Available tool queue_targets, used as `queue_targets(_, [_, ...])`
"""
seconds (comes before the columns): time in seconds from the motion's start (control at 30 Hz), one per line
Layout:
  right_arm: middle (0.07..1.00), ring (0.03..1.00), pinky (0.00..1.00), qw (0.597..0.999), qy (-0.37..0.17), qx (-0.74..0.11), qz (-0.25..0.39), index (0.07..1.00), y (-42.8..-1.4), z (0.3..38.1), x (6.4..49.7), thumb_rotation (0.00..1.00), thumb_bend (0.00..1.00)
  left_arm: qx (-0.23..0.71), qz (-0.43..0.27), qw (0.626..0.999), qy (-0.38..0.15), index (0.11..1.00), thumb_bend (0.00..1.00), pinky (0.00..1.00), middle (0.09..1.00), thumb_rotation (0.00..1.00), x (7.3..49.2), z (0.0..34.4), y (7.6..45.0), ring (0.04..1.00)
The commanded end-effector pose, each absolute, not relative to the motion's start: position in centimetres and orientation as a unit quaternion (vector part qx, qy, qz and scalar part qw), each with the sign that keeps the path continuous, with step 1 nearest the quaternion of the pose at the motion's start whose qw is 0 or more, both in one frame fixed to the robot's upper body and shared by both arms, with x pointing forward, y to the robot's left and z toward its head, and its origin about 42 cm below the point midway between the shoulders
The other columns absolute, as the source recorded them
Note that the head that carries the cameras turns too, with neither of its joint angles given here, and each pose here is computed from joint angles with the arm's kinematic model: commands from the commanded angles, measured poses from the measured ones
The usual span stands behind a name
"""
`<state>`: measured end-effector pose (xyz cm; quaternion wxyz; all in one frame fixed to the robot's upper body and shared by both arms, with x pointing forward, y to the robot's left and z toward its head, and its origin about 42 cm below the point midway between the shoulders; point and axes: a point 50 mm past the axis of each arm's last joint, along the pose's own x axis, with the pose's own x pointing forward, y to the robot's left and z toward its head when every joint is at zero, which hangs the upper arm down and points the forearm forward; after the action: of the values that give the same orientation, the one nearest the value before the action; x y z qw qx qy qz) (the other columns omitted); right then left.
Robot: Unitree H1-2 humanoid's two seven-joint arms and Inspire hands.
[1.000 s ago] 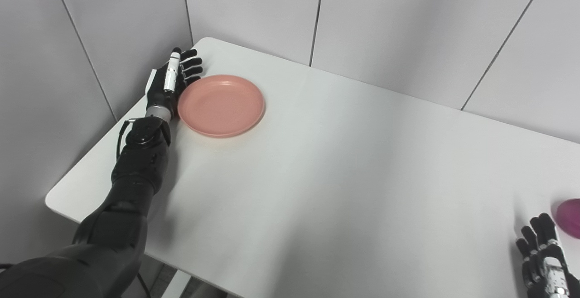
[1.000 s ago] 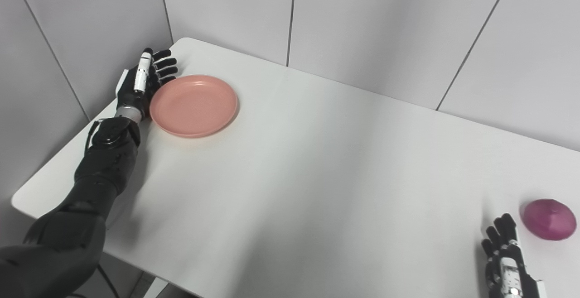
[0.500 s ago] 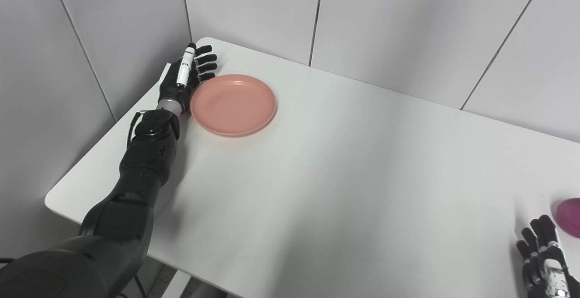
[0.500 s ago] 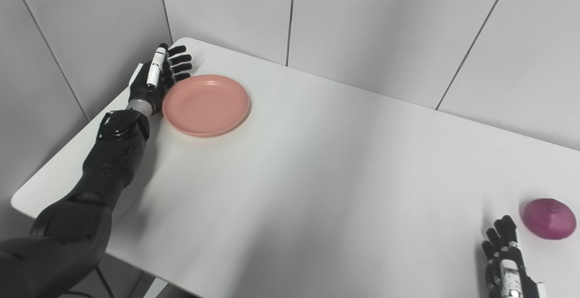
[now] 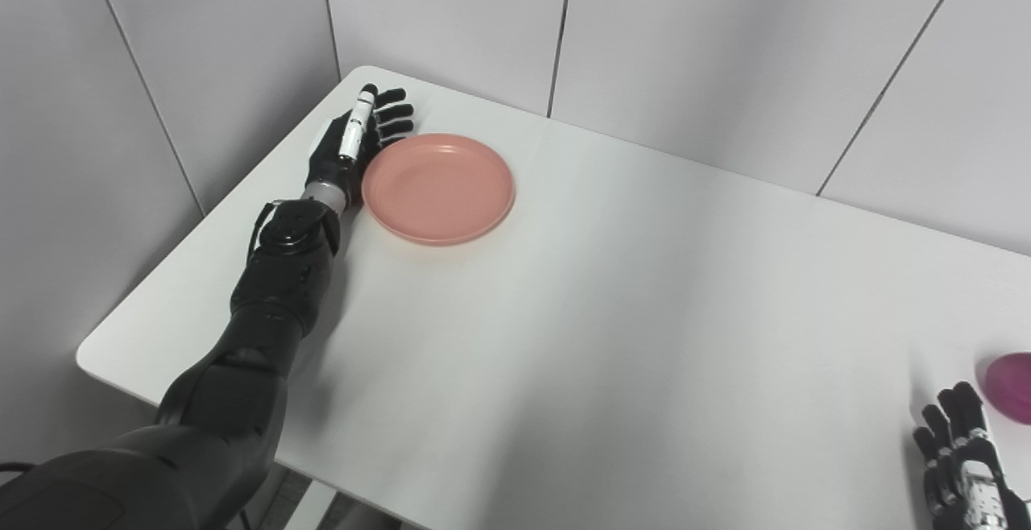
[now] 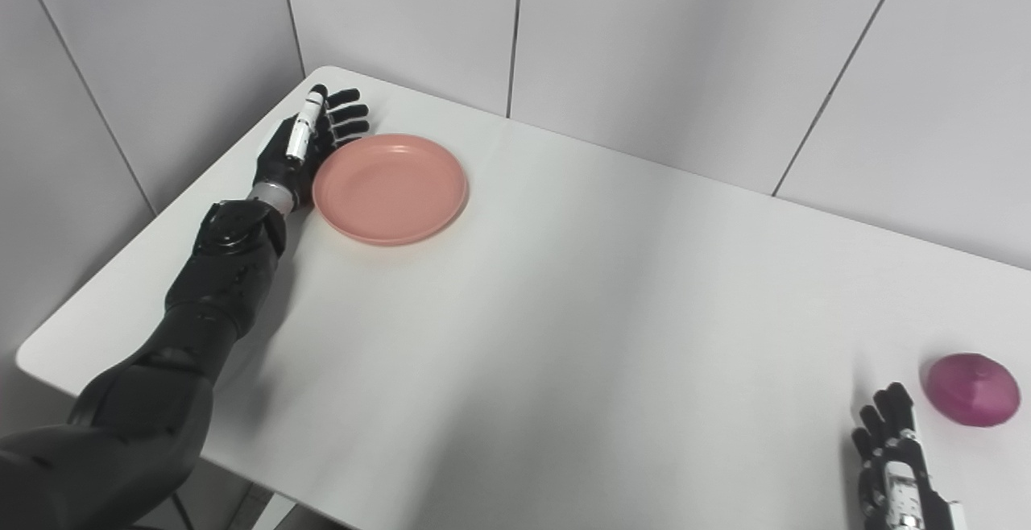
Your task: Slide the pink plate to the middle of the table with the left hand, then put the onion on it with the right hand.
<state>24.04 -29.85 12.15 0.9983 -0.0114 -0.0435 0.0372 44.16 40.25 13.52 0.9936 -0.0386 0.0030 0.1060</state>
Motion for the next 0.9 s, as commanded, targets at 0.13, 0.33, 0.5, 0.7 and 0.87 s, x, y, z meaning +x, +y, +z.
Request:
queue_targets(0.13, [1.0,1.0,1.0,0.997,-0.064,-0.018,0.044,1.0,-29.6,13.3,24.3,1.0,0.0,-0.021,0.07,0.997,-0.034,0.738,0.32,0.74,0.766,1.0,46.7,16.7,38.9,0.764])
queue_targets(0.33, [1.0,1.0,1.0,0.997,-0.068,-0.019,0.044,1.0,-29.4,13.2,24.4,1.0,0.0,-0.015,0.056,0.998,-0.035,0.735,0.33,0.73,0.758,1.0,47.2,16.6,38.0,0.754])
queue_targets(0.5, [1.0,1.0,1.0,0.996,-0.072,-0.019,0.046,1.0,-29.2,13.2,24.4,1.0,0.0,-0.015,0.051,0.998,-0.032,0.731,0.35,0.72,0.754,1.0,47.7,16.6,37.1,0.747])
queue_targets(0.7, [1.0,1.0,1.0,0.996,-0.069,-0.022,0.045,1.0,-28.9,13.2,24.4,1.0,0.0,-0.011,0.042,0.999,-0.03,0.727,0.36,0.7,0.743,1.0,48.2,16.5,36.8,0.739])
queue_targets(0.87, [1.0,1.0,1.0,0.996,-0.069,-0.019,0.044,1.0,-28.8,13.1,24.4,1.0,0.0,-0.013,0.03,0.999,-0.027,0.713,0.37,0.71,0.737,1.0,48.6,16.6,35.9,0.733])
